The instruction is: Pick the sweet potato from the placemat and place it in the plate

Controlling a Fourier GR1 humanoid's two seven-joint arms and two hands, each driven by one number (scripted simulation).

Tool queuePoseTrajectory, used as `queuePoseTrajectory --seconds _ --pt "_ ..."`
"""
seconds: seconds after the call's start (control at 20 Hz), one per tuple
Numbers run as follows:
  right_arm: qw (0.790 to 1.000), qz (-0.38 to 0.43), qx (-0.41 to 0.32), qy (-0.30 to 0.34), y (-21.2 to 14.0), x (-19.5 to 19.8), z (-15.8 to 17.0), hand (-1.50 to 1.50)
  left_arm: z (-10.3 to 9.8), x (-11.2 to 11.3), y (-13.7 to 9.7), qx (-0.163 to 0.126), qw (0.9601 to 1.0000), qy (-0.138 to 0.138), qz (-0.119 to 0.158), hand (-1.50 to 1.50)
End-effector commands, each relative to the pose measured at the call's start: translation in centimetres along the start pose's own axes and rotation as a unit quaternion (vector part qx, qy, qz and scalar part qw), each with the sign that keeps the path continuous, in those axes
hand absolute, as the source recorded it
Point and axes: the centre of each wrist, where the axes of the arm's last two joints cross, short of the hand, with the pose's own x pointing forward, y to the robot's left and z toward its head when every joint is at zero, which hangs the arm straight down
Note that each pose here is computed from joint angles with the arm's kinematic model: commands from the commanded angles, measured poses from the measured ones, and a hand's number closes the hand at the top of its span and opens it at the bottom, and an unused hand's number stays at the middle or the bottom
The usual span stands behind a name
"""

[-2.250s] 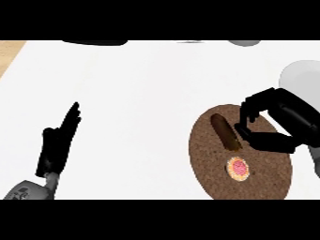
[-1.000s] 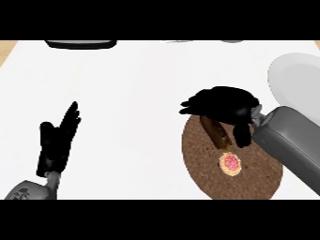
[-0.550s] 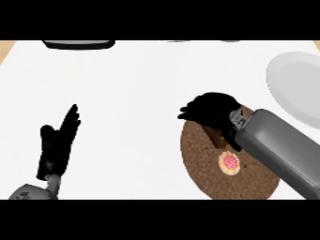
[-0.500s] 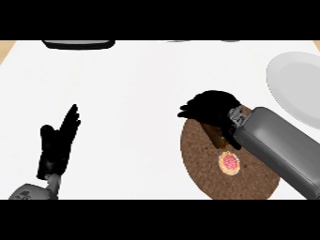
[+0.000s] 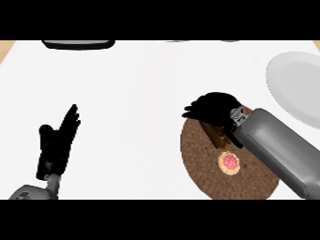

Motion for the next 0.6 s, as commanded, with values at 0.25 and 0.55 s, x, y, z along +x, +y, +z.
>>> queuePoseTrajectory --seconds 0.25,0.55 --pt "1.0 -0.009 0.022 0.006 1.1 -0.4 -1.4 -1.5 1.3 0.8 -0.3 0.008 1.0 -0.002 -0.002 0.0" --pt "1.0 0.004 0.022 0.01 1.9 0.3 -2.7 -1.5 -1.1 0.0 0.0 0.009 0.9999 0.006 -0.004 0.0"
